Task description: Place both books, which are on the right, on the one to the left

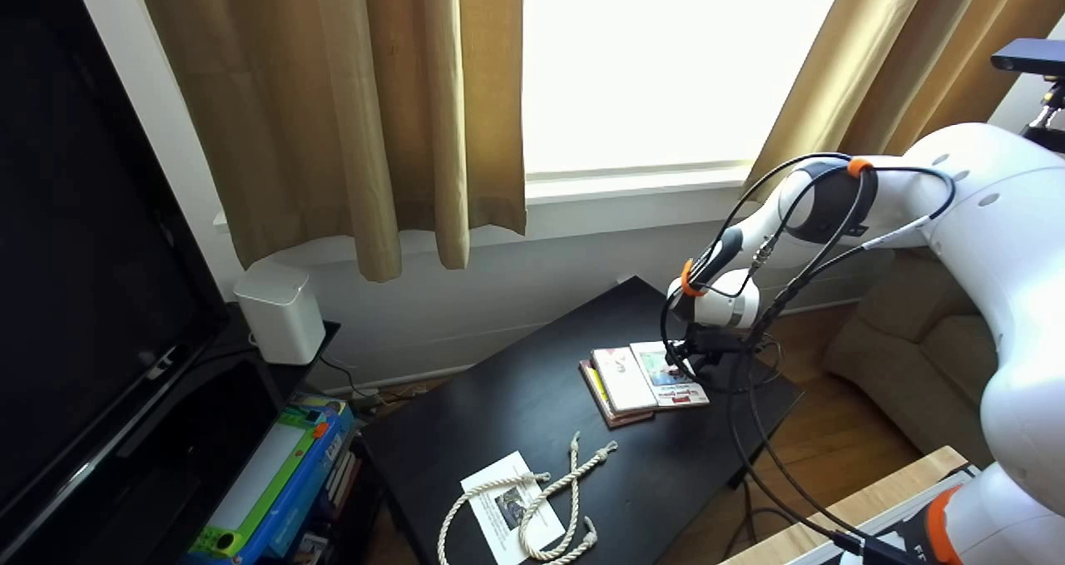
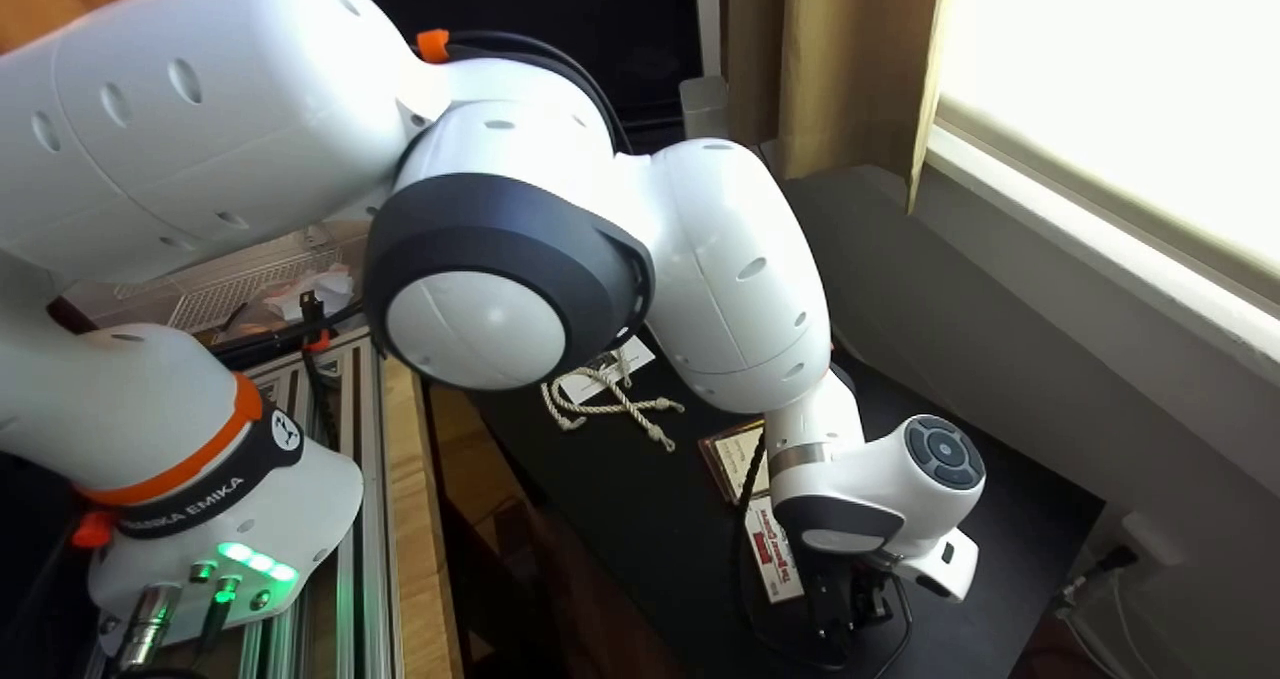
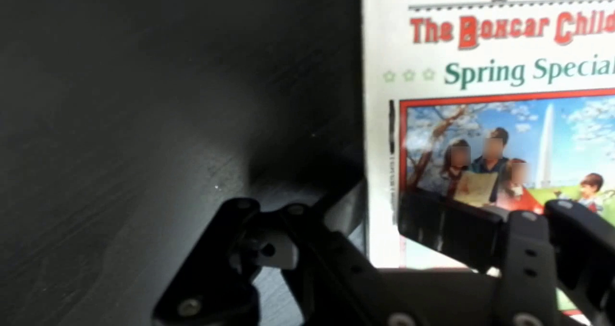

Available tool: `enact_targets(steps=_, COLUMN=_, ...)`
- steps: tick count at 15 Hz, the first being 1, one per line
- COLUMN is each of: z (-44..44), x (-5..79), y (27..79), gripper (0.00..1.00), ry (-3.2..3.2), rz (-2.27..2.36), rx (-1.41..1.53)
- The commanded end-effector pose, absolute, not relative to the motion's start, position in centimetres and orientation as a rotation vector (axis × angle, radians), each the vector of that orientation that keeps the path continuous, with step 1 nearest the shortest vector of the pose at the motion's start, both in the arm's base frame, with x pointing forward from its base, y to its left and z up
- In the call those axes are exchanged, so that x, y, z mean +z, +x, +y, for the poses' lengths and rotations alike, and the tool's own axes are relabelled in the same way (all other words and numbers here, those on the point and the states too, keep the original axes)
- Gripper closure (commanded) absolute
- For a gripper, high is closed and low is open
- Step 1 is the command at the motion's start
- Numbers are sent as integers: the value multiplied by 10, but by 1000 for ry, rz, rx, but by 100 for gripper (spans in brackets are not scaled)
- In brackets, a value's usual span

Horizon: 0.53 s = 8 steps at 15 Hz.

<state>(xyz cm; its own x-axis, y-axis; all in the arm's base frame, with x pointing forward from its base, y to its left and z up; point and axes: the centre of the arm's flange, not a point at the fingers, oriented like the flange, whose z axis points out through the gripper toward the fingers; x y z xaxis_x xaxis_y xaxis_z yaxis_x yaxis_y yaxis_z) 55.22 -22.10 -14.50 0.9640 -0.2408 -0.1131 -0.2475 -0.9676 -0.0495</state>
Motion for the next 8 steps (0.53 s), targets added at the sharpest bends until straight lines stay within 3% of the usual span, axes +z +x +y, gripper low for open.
enact_targets(steps=1, z=-221, x=-157, y=549, gripper=56, ry=-3027, rz=407, rx=147)
enact_targets(steps=2, z=-220, x=-151, y=550, gripper=61, ry=-3012, rz=422, rx=156)
enact_targets(steps=3, z=-220, x=-146, y=550, gripper=60, ry=-3016, rz=421, rx=155)
enact_targets(steps=8, z=-219, x=-121, y=558, gripper=24, ry=-3022, rz=474, rx=150)
